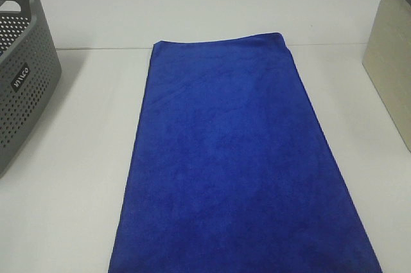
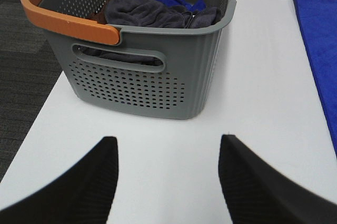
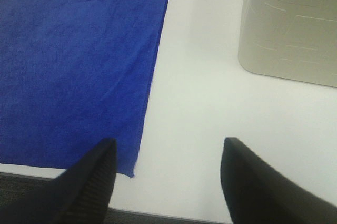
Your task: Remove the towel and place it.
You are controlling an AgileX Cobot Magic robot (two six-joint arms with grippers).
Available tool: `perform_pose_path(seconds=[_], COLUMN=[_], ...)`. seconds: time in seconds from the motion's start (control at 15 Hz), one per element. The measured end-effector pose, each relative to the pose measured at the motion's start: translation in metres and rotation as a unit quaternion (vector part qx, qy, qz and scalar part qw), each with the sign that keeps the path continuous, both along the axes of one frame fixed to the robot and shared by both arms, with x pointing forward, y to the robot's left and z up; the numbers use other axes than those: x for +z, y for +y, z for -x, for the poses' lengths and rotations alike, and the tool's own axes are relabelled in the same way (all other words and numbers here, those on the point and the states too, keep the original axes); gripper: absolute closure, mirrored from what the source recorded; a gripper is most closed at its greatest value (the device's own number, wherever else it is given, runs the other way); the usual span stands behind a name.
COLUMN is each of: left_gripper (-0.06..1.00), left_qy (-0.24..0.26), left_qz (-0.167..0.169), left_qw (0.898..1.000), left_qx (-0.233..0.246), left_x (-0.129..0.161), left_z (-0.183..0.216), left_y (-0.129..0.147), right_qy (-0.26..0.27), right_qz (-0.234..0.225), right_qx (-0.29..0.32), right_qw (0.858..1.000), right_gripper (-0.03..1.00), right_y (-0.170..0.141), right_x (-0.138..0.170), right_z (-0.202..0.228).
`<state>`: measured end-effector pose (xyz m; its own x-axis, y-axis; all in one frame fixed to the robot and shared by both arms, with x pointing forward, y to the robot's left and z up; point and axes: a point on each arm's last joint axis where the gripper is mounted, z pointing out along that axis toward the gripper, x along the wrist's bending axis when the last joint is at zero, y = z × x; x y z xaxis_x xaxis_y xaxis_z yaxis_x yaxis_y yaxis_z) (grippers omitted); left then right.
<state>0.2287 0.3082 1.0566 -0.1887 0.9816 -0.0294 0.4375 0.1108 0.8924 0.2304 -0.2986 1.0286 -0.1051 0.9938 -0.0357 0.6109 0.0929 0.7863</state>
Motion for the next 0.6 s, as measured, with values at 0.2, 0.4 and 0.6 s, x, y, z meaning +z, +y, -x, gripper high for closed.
perform_pose_path(seconds=[0.2, 0.4, 0.6], left_gripper=[0.42, 0.42, 0.42], left_qy=[0.0, 0.0, 0.0], left_qz=[0.0, 0.0, 0.0], left_qw=[1.0, 1.0, 1.0], left_qx=[0.0, 0.0, 0.0], left_x=[0.0, 0.0, 0.0], left_z=[0.0, 0.0, 0.0], left_y=[0.0, 0.0, -0.0001], right_qy=[0.001, 0.001, 0.002], right_qz=[0.0, 0.0, -0.001], right_qx=[0.0, 0.0, 0.001], right_qw=[1.0, 1.0, 1.0], right_gripper=[0.37, 0.37, 0.37], right_y=[0.0, 0.0, 0.0002], right_x=[-0.0008, -0.0008, -0.0008], right_z=[-0.0003, -0.0003, -0.0003])
